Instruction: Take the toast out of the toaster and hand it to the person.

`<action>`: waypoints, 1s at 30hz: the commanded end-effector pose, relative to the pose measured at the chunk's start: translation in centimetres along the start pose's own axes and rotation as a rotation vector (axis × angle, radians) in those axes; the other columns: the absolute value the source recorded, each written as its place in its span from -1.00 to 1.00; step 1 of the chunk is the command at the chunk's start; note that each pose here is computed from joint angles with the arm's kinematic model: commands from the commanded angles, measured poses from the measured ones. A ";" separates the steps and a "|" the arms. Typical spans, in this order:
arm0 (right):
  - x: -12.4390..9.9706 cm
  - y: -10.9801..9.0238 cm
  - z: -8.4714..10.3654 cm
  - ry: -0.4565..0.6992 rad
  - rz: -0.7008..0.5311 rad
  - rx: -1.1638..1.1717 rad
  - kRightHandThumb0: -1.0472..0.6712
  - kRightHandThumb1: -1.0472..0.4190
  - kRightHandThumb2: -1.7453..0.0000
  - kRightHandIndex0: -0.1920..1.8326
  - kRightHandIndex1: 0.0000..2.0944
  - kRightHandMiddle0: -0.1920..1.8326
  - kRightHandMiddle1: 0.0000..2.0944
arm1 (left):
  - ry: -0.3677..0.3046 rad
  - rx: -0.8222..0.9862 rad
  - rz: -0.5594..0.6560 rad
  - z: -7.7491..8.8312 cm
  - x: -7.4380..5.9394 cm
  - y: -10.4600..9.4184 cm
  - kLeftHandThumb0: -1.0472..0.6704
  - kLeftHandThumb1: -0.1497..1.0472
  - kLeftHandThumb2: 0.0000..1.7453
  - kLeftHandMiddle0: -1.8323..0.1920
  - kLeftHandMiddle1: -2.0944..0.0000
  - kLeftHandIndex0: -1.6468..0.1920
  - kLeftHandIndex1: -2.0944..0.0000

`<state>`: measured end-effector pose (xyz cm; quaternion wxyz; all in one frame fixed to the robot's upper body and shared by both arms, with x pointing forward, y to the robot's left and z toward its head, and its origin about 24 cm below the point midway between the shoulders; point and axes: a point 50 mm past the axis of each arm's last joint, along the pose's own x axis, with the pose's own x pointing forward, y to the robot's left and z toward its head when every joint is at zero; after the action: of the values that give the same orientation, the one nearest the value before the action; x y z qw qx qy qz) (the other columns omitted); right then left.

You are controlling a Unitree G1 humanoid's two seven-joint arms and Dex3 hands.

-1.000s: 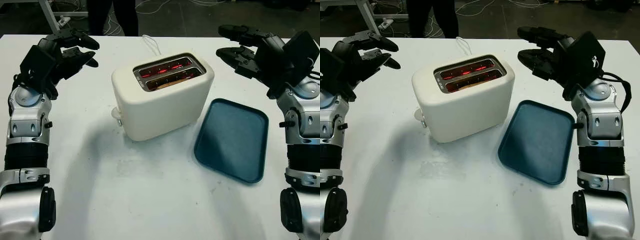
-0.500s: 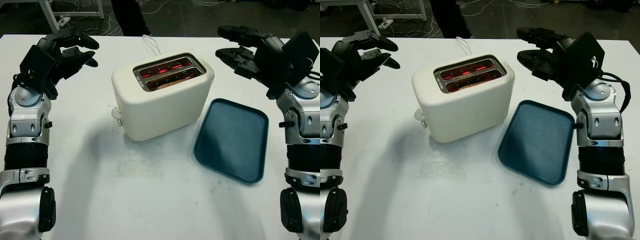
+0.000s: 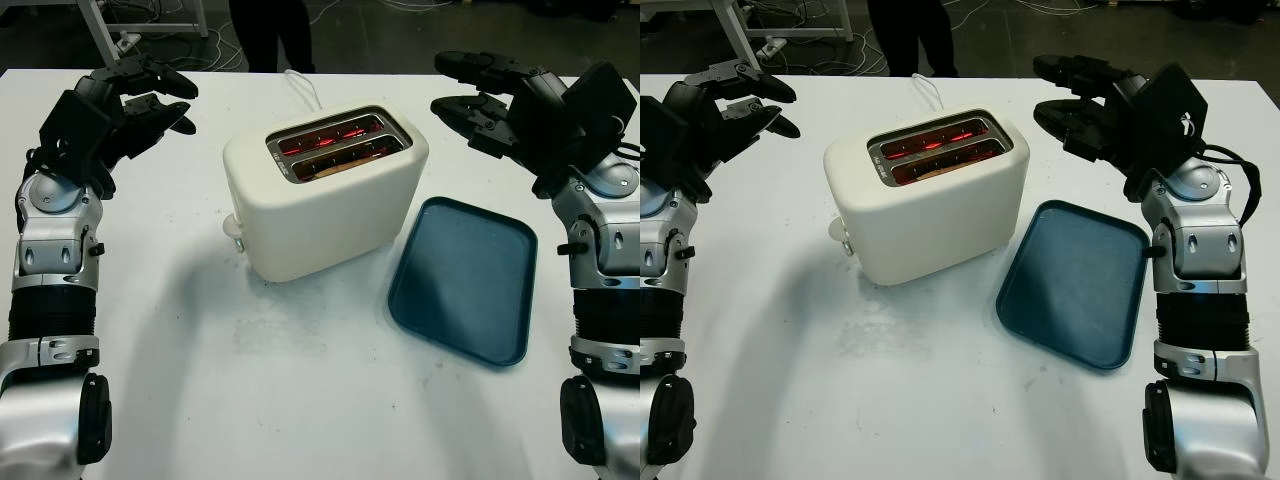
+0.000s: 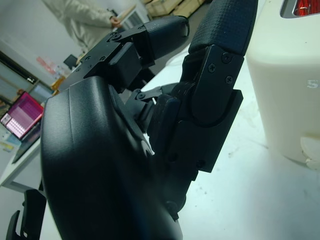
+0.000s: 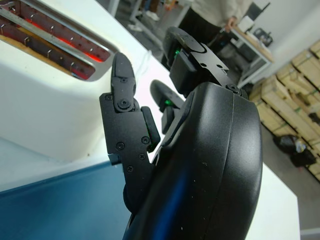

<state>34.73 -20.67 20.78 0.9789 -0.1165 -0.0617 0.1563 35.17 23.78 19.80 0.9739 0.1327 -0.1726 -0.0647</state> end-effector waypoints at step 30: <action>-0.1 0.3 0.0 0.010 0.012 0.014 -0.16 -0.83 0.75 -0.60 -0.23 -0.26 -0.96 | -0.024 0.010 -0.009 -0.4 -0.3 0.7 -1.00 0.78 -0.95 0.18 -0.09 0.07 0.05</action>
<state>34.56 -20.34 20.77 0.9791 -0.1091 -0.0527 0.1631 35.17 24.38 19.24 0.9720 0.1362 -0.1790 -0.0686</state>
